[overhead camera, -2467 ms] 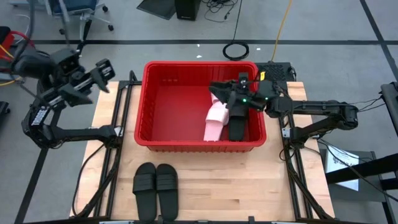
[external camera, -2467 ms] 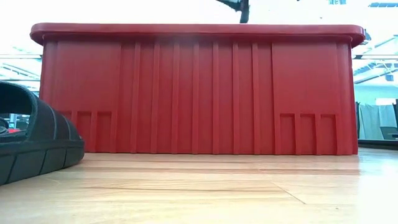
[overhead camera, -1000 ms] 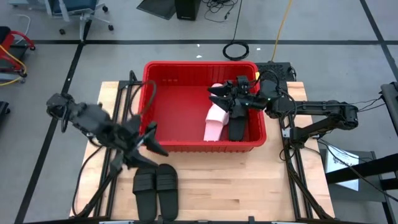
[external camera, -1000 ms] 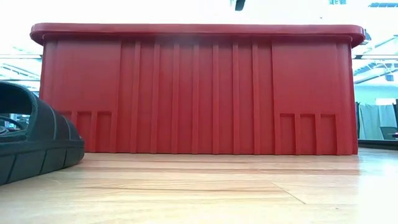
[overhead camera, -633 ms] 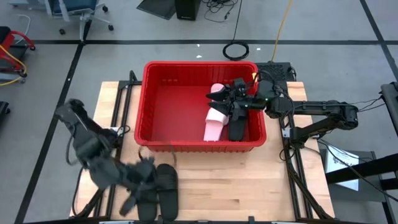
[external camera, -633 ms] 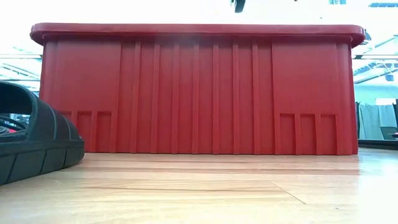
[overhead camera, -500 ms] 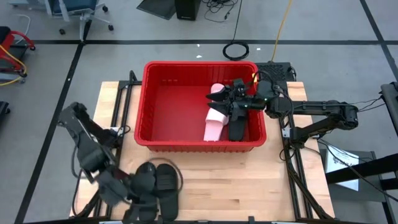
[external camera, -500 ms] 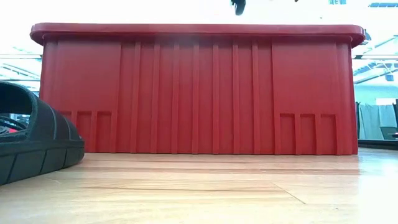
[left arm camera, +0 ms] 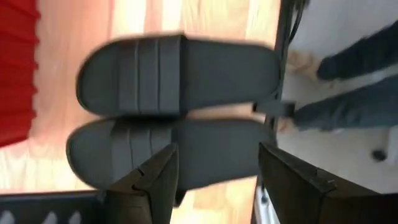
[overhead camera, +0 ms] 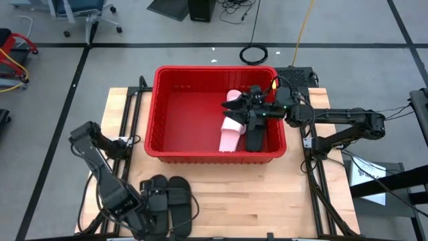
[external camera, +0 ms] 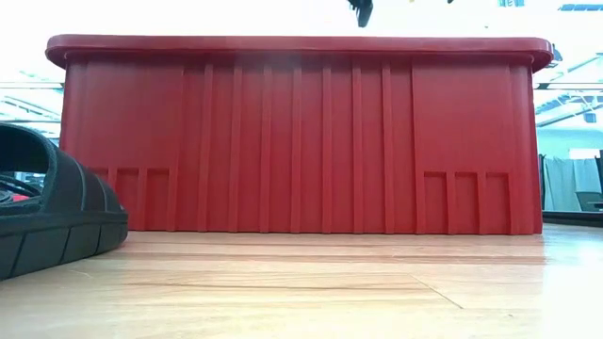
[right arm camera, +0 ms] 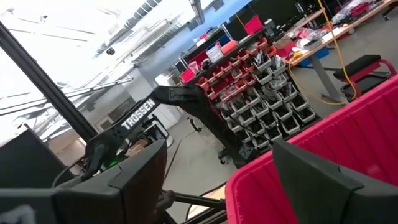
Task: Pick and place slides into bin
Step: Put the black slide into the red container
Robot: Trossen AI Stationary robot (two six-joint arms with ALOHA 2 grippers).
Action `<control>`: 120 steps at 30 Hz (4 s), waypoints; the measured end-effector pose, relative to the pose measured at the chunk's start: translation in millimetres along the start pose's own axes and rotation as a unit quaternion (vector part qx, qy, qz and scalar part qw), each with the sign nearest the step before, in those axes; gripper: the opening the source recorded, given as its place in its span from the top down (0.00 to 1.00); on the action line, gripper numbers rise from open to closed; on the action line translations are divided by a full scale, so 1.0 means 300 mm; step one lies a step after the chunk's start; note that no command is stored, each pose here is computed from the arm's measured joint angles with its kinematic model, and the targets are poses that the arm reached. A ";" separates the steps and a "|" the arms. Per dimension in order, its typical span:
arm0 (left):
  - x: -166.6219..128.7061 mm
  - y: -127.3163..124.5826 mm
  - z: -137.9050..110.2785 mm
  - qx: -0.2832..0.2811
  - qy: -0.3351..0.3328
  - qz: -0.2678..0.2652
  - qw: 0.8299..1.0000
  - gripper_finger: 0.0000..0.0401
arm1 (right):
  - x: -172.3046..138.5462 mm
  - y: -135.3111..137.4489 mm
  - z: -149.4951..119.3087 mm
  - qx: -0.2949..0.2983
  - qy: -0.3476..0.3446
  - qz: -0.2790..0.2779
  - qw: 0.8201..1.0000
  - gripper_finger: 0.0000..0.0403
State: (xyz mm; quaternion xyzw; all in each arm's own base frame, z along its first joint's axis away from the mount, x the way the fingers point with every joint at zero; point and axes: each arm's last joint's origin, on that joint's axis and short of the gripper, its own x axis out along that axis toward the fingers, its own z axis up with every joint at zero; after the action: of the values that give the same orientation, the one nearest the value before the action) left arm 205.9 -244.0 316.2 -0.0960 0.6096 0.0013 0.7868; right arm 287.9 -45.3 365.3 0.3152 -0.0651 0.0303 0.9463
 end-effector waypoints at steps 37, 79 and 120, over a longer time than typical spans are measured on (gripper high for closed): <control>0.461 0.011 -0.179 0.088 0.153 0.292 0.940 0.47 | 0.001 0.000 -0.011 0.007 0.012 -0.006 1.000 0.30; 0.516 0.205 -0.099 0.082 0.147 0.352 0.921 0.82 | 0.007 0.026 -0.051 0.017 0.042 -0.005 0.999 0.30; -0.287 0.180 0.131 0.047 -0.201 0.128 0.970 0.99 | 0.006 0.040 -0.002 -0.013 -0.075 -0.038 0.996 0.30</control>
State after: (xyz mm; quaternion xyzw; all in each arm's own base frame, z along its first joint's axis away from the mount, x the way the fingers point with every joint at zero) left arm 215.0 -175.1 400.0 0.0220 0.4457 0.0922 0.8901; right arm 288.6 -35.4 372.2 0.3063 -0.1247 -0.0303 0.9432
